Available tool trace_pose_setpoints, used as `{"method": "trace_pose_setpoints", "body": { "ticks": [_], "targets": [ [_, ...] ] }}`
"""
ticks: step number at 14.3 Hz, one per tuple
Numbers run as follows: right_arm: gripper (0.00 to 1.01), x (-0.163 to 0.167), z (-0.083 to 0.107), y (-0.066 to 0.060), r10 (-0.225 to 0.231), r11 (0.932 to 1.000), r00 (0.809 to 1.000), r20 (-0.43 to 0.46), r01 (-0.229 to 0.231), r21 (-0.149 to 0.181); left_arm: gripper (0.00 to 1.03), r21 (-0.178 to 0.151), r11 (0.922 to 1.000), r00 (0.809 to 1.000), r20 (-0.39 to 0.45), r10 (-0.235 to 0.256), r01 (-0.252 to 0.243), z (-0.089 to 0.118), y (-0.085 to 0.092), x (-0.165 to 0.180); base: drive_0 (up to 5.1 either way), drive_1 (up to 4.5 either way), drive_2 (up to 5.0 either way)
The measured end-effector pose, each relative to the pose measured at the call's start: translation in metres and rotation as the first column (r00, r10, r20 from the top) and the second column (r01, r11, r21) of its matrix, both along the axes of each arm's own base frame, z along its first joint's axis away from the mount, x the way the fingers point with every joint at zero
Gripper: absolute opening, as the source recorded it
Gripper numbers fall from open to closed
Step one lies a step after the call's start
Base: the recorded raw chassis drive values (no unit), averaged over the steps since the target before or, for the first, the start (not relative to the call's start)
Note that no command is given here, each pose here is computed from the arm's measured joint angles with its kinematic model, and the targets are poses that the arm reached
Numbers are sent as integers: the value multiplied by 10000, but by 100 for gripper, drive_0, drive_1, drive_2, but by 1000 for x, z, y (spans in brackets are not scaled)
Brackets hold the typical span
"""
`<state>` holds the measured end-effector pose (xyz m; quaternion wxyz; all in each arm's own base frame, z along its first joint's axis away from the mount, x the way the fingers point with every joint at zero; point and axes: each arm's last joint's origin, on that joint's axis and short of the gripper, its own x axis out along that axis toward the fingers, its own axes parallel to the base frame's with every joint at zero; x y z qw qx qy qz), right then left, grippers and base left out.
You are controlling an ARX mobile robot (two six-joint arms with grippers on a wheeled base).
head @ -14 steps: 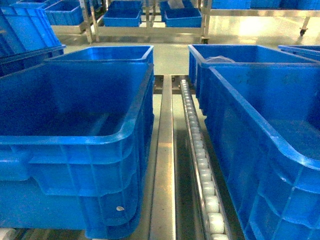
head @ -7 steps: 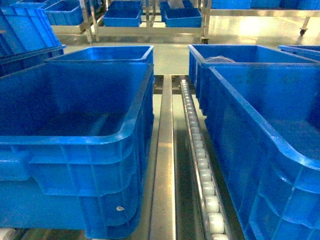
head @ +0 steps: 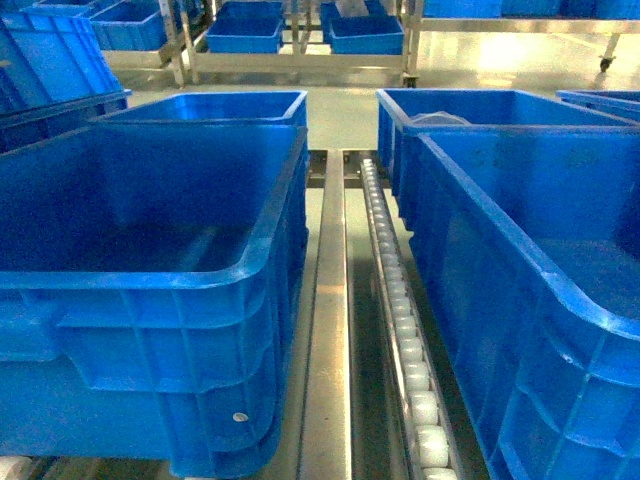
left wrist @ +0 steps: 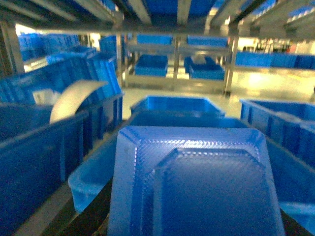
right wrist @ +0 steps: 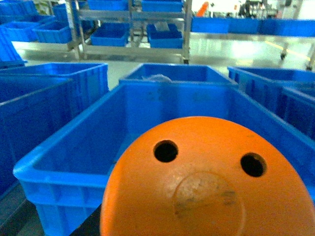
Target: Sort blue parts and orange caps into right shelf containers
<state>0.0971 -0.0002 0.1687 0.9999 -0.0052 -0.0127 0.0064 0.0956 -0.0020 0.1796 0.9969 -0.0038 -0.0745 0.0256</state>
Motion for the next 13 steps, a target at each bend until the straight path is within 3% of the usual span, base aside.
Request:
{"method": "trace_pose_setpoints", "body": {
  "ticks": [1, 3, 5, 7, 8, 10, 11, 13],
  "targets": [
    [44, -1, 8, 1, 488, 9982, 9955, 813, -458, -388, 43, 4, 10000, 9997, -221, -58, 58, -2, -1, 0, 0, 0, 0],
    [44, -1, 7, 2, 852, 9936, 9934, 766, -790, -805, 43, -35, 10000, 10000, -20, -22, 22, 0, -1, 0, 0, 0, 0],
    [44, 4, 15, 3, 1205, 9898, 9839, 1322, -1090, -913, 43, -34, 9994, 9991, 243, -356, 357, 5, -3, 11, 0, 0, 0],
    [44, 15, 17, 4, 1325, 9884, 9843, 1168, -1225, -894, 43, 2, 9985, 9985, -19, -541, 541, 5, -5, 24, 0, 0, 0],
    [44, 25, 23, 5, 1320, 9886, 9841, 1186, -1221, -876, 43, 27, 9975, 9975, -91, -699, 699, 9, -6, 37, 0, 0, 0],
    [44, 61, 53, 7, 950, 9935, 9794, 1784, -820, -789, 43, 100, 9922, 9903, 621, -1244, 1240, 46, -14, 83, 0, 0, 0],
    [44, 89, 63, 9, 646, 9964, 9841, 1656, -546, -644, 43, -43, 9872, 9864, 411, -1591, 1594, 56, -18, 114, 0, 0, 0],
    [44, 136, 60, 12, 140, 9989, 9985, 532, -115, -459, 43, -407, 9834, 9809, -756, -1793, 1766, 50, -24, 167, 0, 0, 0]
  ]
}}
